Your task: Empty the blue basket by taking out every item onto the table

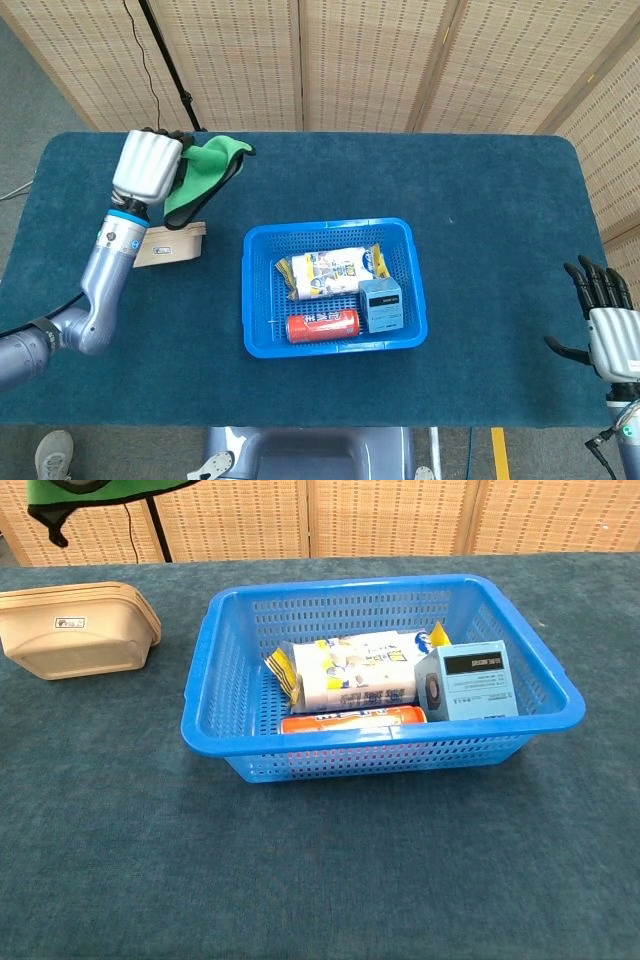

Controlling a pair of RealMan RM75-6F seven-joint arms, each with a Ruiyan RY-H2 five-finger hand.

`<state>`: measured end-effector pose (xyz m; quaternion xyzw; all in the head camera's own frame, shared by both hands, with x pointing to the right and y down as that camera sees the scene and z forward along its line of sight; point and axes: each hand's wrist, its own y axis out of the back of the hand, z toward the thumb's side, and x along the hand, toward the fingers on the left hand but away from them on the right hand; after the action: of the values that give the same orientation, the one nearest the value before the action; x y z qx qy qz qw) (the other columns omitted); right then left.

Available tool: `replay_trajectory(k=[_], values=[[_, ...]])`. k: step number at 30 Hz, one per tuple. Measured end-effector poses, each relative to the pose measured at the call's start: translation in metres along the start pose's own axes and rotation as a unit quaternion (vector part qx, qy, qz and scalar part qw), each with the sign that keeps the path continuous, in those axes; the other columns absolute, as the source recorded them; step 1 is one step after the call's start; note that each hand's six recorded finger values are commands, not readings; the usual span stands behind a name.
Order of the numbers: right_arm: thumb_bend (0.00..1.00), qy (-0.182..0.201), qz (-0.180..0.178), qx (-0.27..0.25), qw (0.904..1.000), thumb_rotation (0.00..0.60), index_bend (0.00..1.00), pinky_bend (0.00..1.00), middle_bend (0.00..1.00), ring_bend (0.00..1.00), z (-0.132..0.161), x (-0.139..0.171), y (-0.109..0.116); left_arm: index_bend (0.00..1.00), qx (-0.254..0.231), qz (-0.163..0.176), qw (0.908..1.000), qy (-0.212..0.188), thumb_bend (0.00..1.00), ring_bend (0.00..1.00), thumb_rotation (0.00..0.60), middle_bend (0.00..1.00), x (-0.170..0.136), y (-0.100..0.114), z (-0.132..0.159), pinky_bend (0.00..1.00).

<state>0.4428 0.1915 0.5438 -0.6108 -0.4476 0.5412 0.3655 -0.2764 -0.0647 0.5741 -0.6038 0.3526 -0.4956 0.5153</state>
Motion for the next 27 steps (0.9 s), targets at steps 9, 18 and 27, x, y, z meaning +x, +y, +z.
replay_trajectory(k=[9, 18, 27], values=[[0.00, 0.002, 0.014, 0.007, 0.9999, 0.600, 0.00, 0.00, 0.00, 0.00, 0.004, -0.003, -0.010, 0.00, -0.067, -0.119, 0.9897, 0.042, 0.00, 0.00, 0.600, 0.00, -0.006, -0.032, -0.027, 0.00], [0.00, 0.000, 0.013, 0.007, 0.9999, 0.600, 0.00, 0.00, 0.00, 0.00, 0.003, -0.004, -0.009, 0.00, -0.161, -0.136, 0.9751, -0.069, 0.00, 0.00, 0.600, 0.00, -0.031, -0.004, 0.037, 0.00], [0.00, -0.003, 0.012, 0.003, 0.9999, 0.600, 0.00, 0.00, 0.00, 0.00, 0.000, -0.005, -0.007, 0.00, -0.206, -0.208, 0.9425, -0.161, 0.00, 0.00, 0.600, 0.00, -0.052, -0.022, 0.129, 0.00]])
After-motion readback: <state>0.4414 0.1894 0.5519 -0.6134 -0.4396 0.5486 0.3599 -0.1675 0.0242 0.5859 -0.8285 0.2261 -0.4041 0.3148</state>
